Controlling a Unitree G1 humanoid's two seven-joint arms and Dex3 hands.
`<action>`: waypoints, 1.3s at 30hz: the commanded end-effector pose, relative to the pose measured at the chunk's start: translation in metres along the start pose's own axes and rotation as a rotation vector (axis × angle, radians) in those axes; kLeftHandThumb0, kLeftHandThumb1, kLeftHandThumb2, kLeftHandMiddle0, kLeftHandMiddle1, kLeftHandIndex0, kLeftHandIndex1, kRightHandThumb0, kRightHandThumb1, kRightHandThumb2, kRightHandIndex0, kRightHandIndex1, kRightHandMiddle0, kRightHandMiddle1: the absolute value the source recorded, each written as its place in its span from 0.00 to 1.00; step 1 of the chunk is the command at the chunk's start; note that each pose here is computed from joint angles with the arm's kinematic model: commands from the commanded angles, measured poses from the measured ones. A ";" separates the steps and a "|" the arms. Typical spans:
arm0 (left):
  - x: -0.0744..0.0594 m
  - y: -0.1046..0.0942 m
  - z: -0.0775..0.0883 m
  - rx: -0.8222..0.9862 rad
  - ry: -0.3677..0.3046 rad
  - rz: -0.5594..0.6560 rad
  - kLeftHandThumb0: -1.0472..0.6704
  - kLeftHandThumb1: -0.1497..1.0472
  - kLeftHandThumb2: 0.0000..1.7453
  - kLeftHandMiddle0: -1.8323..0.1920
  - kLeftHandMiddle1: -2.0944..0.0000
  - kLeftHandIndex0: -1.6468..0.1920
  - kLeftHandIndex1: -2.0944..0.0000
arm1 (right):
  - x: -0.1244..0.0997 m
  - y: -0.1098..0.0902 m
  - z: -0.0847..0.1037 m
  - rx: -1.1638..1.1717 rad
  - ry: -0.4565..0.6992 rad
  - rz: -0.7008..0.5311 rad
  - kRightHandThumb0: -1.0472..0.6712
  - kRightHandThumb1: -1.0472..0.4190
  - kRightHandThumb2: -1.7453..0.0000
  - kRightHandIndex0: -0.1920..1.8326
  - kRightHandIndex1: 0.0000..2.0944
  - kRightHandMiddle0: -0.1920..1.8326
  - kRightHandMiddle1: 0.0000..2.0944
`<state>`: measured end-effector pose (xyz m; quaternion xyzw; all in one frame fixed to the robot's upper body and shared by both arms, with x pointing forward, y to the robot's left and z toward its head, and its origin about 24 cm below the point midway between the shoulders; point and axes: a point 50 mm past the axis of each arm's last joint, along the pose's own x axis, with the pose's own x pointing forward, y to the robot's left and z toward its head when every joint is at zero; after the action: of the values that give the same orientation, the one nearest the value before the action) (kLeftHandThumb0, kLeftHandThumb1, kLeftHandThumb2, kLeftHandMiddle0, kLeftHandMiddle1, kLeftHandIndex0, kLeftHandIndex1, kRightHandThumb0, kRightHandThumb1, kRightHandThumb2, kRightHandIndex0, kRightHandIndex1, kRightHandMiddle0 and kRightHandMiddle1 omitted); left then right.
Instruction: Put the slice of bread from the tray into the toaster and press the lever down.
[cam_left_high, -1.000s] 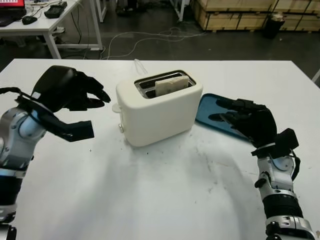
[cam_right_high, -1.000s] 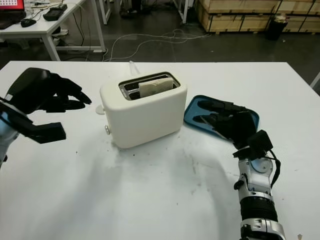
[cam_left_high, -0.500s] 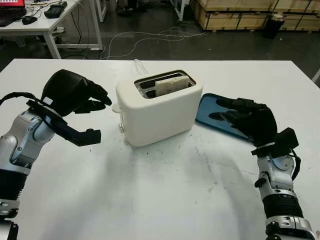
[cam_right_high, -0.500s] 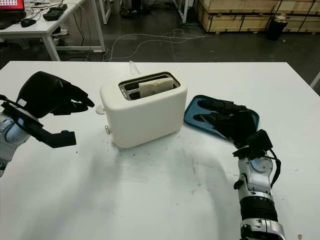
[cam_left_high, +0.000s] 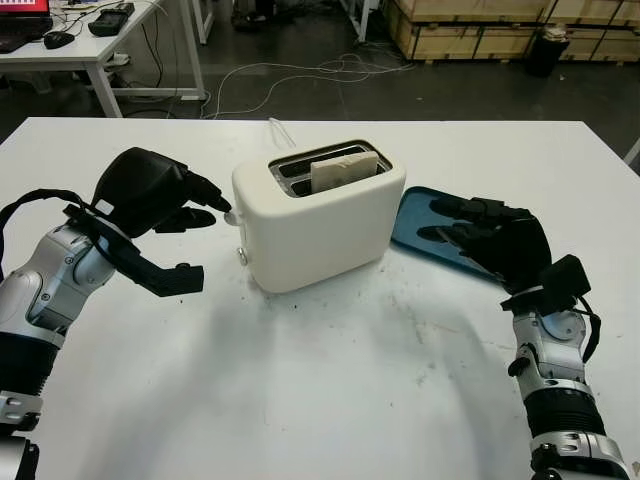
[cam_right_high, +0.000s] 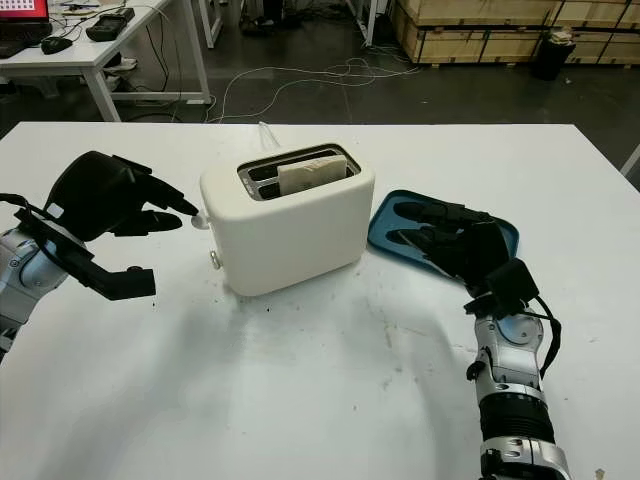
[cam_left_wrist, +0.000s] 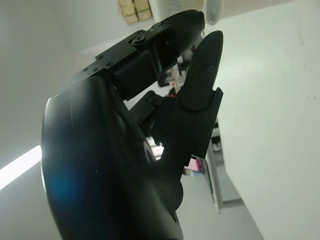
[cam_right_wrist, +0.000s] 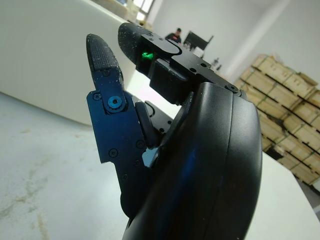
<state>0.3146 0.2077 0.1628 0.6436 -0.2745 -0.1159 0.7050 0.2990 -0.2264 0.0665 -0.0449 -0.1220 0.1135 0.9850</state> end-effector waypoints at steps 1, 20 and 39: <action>0.003 0.004 0.000 0.005 -0.007 0.019 0.42 0.79 0.00 0.42 0.26 0.23 0.99 | 0.001 0.000 0.002 -0.016 -0.007 -0.002 0.32 0.15 1.00 0.69 0.01 0.64 0.00; 0.002 0.003 0.000 -0.017 -0.016 -0.002 0.43 0.77 0.00 0.40 0.31 0.19 0.98 | 0.001 0.000 0.002 -0.018 -0.011 -0.012 0.33 0.14 1.00 0.70 0.01 0.64 0.00; 0.005 0.000 0.002 -0.044 -0.019 -0.010 0.43 0.75 0.00 0.37 0.39 0.17 0.99 | 0.001 -0.001 0.003 -0.029 -0.014 -0.020 0.32 0.13 1.00 0.69 0.00 0.64 0.00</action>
<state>0.3152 0.2066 0.1614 0.6296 -0.2699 -0.1310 0.7166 0.2996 -0.2254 0.0664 -0.0458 -0.1213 0.1055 0.9859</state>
